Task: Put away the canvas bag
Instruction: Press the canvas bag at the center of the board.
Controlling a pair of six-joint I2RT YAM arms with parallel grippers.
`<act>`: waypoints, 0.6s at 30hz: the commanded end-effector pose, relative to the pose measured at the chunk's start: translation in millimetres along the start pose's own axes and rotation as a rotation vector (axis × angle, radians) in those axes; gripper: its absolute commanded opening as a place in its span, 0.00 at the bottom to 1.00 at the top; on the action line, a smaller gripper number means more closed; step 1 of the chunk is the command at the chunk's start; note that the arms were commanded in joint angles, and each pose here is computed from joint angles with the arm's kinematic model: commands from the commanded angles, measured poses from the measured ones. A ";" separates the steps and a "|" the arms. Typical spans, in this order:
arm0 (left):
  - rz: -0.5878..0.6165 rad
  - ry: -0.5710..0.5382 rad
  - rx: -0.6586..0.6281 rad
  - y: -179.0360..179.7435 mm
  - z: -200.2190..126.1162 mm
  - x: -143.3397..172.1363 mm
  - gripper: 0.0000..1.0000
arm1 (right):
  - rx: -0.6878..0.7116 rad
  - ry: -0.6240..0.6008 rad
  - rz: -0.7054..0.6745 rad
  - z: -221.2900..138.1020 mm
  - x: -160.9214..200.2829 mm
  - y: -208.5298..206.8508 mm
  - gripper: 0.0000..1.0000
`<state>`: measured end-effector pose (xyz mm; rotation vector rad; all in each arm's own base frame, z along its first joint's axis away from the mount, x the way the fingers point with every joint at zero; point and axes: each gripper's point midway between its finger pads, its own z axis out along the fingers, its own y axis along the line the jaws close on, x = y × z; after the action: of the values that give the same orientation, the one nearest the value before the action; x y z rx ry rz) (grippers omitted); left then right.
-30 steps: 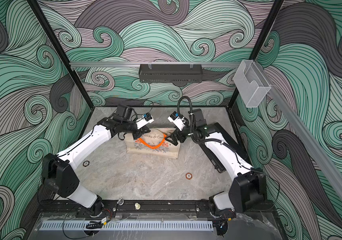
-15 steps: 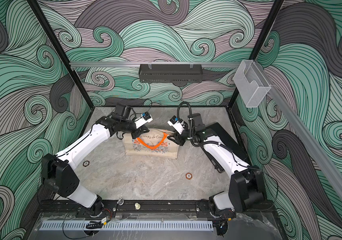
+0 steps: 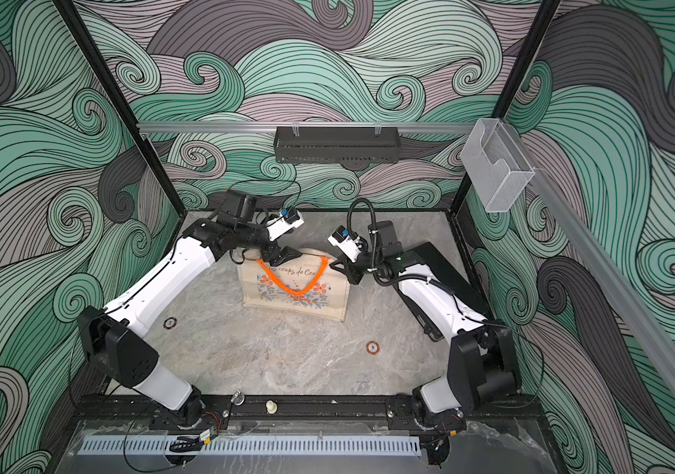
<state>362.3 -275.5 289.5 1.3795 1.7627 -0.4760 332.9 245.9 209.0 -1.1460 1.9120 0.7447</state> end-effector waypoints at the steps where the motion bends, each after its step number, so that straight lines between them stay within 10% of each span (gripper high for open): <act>1: 0.005 0.045 0.111 -18.9 29.9 -1.0 0.87 | -0.037 -0.040 -0.037 -0.8 -14.0 6.0 0.00; 10: -0.021 -0.083 0.207 -25.4 52.6 -10.9 0.90 | -0.036 -0.135 -0.032 -9.7 -25.8 4.3 0.00; 18: -0.037 0.054 0.295 -39.4 74.3 10.9 0.71 | -0.042 -0.122 -0.028 -8.8 -23.6 5.0 0.00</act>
<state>363.1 -333.5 243.3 1.5116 1.7720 -0.7183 333.8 247.3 212.8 -1.1102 1.8809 0.8010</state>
